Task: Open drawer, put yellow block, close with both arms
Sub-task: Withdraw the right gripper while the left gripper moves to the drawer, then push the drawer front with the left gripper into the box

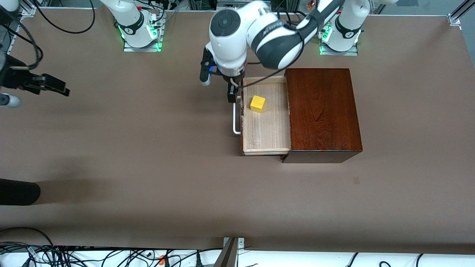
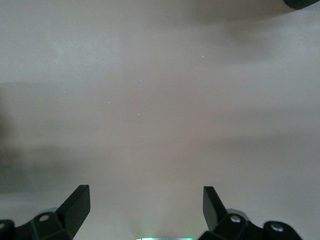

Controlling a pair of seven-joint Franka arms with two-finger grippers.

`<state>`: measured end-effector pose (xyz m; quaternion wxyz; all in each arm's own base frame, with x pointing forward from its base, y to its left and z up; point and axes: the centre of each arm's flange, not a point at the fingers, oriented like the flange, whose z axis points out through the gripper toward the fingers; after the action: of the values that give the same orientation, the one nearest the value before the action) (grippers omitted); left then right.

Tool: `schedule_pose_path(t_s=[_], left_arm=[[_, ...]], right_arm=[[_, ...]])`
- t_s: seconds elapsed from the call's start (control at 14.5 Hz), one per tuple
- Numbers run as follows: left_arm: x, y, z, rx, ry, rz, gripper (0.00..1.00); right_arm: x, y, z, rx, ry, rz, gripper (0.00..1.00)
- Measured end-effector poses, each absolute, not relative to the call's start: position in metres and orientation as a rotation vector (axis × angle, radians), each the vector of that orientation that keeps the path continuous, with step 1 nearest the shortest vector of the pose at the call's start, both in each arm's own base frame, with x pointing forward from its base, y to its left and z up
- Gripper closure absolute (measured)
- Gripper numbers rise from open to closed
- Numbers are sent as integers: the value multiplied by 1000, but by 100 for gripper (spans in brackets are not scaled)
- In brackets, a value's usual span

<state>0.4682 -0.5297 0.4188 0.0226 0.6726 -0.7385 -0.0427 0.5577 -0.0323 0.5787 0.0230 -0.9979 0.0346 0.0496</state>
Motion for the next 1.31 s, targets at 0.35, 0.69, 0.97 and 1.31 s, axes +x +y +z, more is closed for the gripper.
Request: schedule_pose_path(t_s=[0.35,0.69,0.97,1.31], left_arm=[[465,-548,378,2052,-2341,-143,0],[459,-565,333,2054,-2407,-144,0],[465,-561,320,2073,-2465,-157,0],[471,-553,317,2096,-2478,-194,0]], right_arm=[[559,-16,583,-3174,23,149,0],[556,-12,590,-3160,19,179,0],[557,-22,590,-3127,59,168,0],[562,-23,587,-3128,65,148,0]])
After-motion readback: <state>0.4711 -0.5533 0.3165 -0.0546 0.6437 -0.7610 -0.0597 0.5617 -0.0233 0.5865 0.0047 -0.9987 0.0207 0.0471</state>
